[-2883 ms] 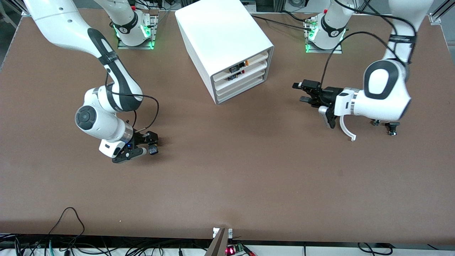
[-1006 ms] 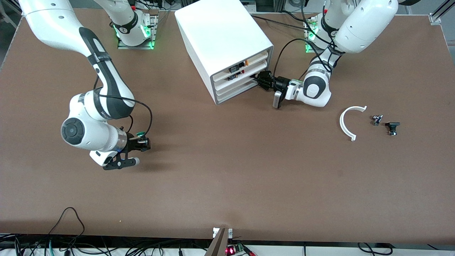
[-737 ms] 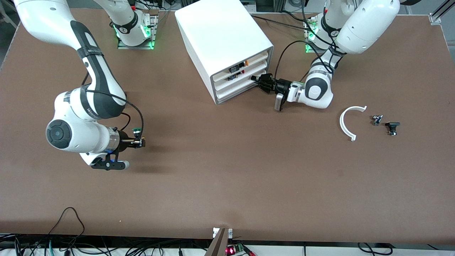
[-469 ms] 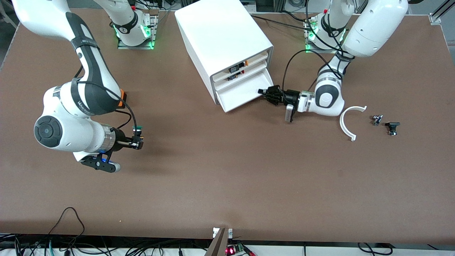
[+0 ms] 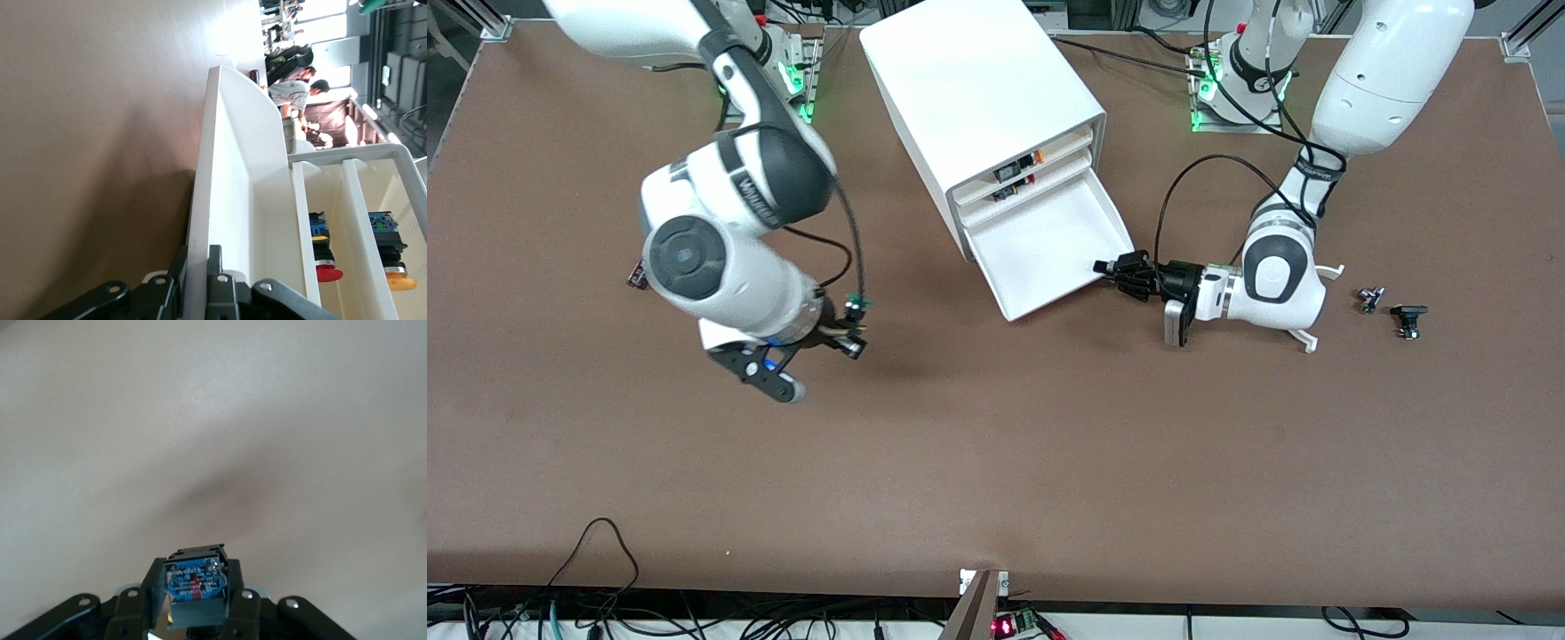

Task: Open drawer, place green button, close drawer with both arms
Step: 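Carry the button over the open drawer with the right gripper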

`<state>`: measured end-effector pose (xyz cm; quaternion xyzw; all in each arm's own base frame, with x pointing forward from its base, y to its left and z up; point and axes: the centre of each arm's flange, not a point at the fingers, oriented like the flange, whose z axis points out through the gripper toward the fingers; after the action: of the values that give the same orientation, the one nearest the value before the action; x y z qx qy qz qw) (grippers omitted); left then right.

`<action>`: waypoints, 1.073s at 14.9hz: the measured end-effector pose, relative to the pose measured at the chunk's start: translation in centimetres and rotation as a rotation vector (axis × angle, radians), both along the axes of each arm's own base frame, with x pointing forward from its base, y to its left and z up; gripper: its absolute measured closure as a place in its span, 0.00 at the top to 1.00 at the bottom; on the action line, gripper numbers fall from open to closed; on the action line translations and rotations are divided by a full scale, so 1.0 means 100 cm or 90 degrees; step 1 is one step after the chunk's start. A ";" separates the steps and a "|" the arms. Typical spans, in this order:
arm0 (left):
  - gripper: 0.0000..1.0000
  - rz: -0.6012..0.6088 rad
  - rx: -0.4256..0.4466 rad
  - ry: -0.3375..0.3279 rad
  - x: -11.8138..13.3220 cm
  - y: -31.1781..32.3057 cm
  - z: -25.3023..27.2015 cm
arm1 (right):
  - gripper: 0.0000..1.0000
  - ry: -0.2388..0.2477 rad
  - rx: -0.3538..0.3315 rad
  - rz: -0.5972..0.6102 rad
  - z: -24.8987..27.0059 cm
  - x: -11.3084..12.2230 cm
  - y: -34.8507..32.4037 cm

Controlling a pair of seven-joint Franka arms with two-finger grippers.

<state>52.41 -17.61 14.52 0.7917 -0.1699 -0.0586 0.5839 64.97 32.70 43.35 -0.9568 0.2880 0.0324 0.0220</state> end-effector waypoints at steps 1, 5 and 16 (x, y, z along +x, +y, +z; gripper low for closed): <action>0.20 0.000 0.006 -0.003 0.007 0.003 0.000 | 0.41 -0.014 -0.007 -0.023 0.001 -0.008 0.021; 0.55 0.019 0.017 -0.012 0.026 0.016 0.002 | 0.41 -0.060 -0.021 -0.103 -0.016 -0.050 0.111; 1.00 -0.078 0.376 0.082 0.107 0.069 0.175 | 0.41 -0.108 -0.015 -0.262 -0.103 -0.143 0.248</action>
<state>63.16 -10.73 32.05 0.9100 -0.1557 -0.1909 0.3334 50.72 57.47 33.01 -0.8773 0.4747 -0.0570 0.0409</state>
